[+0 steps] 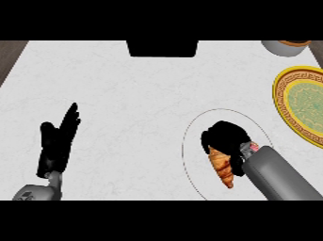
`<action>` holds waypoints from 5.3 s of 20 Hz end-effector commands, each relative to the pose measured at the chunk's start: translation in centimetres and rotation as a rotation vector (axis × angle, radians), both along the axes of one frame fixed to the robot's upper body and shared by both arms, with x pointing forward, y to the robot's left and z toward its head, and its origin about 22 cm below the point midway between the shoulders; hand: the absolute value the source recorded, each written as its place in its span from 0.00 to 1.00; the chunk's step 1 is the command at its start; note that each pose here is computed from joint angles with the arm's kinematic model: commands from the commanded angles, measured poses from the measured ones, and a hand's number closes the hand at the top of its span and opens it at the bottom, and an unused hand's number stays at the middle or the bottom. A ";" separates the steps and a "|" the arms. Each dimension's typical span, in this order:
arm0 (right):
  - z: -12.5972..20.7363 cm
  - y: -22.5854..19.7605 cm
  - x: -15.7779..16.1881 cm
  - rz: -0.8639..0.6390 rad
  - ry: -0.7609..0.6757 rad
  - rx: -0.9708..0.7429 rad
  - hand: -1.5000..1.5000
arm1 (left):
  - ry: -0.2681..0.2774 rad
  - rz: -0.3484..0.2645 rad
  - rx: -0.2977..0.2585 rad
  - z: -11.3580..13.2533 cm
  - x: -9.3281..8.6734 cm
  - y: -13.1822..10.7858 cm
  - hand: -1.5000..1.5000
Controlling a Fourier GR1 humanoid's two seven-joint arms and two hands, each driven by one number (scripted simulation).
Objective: Pick the croissant from the placemat and place it in the plate
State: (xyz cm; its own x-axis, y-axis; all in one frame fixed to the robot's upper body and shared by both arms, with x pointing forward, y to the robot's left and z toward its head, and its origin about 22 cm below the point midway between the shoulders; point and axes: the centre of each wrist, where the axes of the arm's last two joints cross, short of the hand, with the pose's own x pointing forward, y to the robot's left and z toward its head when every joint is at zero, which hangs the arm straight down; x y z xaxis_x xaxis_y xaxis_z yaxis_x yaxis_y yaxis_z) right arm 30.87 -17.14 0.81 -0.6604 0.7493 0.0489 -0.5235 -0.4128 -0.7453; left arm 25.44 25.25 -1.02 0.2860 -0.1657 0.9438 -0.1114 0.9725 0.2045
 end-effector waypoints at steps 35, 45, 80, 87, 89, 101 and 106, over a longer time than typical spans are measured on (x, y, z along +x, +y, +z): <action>11.7 -20.4 2.6 -1.060 -0.939 0.671 1.00 | -0.004 -0.005 -0.011 -0.5 -0.9 0.9 0.50; 7.8 -25.9 5.4 -1.139 -0.890 0.586 1.00 | -0.006 -0.021 0.013 0.1 -0.1 -0.2 0.50; 5.7 -37.1 -2.3 -1.119 -0.396 1.425 0.00 | -0.014 -0.031 -0.022 -0.2 0.1 -1.0 0.50; 5.1 -38.0 -3.9 -1.025 -0.355 1.486 0.00 | -0.024 -0.034 -0.018 -0.6 -0.6 -1.9 0.50; 3.7 -37.4 -4.1 -1.031 -0.365 1.447 0.00 | -0.007 -0.040 -0.025 0.1 0.5 -1.5 0.50; 2.9 -36.4 -3.3 -1.113 -0.451 1.331 0.00 | -0.002 -0.043 -0.018 -0.5 -0.4 -1.5 0.50; 1.9 -36.8 -4.7 -1.137 -0.471 1.322 0.00 | -0.012 -0.031 -0.008 -0.3 0.1 -1.0 0.50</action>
